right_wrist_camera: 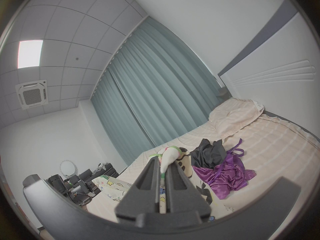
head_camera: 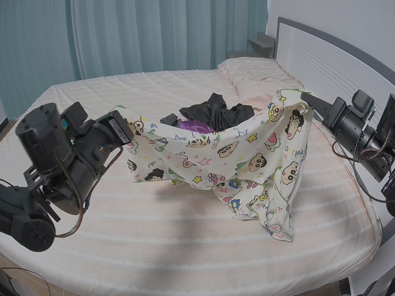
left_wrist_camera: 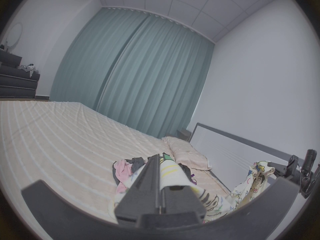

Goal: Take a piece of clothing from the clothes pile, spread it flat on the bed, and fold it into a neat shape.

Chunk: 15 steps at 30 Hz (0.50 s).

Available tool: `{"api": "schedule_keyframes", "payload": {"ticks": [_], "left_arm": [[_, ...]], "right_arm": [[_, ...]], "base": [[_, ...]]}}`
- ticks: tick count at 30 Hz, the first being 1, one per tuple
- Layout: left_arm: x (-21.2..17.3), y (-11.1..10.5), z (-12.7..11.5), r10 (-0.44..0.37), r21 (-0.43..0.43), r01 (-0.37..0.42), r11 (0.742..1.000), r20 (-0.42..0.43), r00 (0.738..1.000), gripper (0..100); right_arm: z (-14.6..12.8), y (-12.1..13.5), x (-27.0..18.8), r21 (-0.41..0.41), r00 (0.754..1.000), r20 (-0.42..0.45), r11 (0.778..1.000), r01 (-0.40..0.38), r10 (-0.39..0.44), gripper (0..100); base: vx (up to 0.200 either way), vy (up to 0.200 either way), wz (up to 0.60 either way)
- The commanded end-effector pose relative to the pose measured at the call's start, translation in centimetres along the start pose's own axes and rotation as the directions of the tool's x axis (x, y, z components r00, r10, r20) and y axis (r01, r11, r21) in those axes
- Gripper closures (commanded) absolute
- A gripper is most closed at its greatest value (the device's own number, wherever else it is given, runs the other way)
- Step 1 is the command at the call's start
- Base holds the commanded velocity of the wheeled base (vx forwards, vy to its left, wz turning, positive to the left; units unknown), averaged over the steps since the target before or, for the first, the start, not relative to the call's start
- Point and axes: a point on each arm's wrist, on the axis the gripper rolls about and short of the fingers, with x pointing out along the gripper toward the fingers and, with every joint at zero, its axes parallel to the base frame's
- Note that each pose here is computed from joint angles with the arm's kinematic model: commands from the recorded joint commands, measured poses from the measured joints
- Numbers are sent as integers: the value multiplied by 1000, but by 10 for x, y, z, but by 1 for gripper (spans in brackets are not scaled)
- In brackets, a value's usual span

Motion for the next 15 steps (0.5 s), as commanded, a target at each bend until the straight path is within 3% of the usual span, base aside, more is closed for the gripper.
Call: {"api": "schedule_keyframes", "payload": {"ticks": [1, 3, 6, 10, 15], "left_arm": [[-28, 12, 0, 4, 15, -4, 1000, -36, 999, 100], [-31, 16, -17, 13, 39, -10, 999, -95, 995, 100], [-33, 15, -56, 16, 68, -1, 998, -227, 974, 100], [-38, 10, -77, 3, 45, 11, 999, -298, 955, 100], [-44, 11, -91, -2, 42, 18, 999, -353, 936, 100]], "right_arm": [[-20, 8, -15, 22, 996, -87, 1000, -18, 20, 100], [-36, 6, -18, 58, 988, -151, 998, -6, 14, 100], [-79, 14, -19, 186, 952, -302, 982, 8, 49, 100], [-101, 11, -19, 201, 925, -377, 979, 43, 37, 100], [-103, 3, -21, 203, 921, -390, 976, 73, 12, 100]], "base": [[0, 0, 0], [0, 0, 0], [0, 0, 0], [0, 0, 0], [0, 0, 0]]}}
